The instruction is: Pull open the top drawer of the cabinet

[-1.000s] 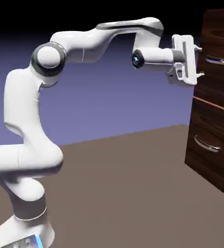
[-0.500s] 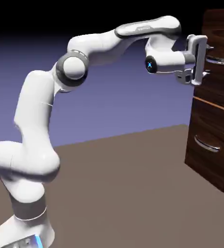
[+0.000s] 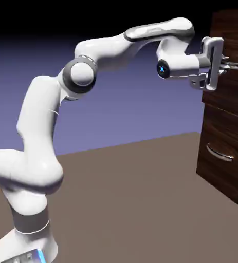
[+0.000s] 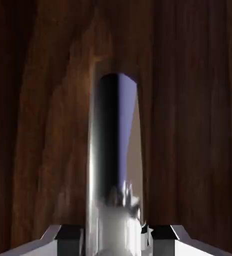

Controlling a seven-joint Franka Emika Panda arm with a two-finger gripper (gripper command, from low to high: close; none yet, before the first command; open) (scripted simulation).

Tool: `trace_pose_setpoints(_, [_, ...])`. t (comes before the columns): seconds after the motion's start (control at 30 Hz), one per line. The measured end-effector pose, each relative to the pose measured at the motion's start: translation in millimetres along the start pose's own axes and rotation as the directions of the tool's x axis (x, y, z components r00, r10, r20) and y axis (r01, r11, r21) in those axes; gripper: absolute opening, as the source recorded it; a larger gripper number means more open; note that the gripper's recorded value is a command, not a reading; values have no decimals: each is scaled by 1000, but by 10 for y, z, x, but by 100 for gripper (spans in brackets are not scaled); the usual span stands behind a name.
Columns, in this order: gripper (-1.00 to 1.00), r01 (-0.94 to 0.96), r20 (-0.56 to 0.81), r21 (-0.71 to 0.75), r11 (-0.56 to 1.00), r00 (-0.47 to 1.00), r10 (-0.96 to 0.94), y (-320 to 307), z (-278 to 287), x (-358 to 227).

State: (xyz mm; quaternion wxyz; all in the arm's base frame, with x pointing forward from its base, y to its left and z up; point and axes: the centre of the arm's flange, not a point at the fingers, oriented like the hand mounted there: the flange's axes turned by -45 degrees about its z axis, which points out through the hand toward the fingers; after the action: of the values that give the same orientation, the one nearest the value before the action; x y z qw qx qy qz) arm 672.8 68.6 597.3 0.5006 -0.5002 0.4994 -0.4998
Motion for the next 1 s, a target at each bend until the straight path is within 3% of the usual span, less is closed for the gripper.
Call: trace_pose_setpoints(1.0, [-100, 0, 0, 0, 1000, 1000, 0, -1, -1403, -1])
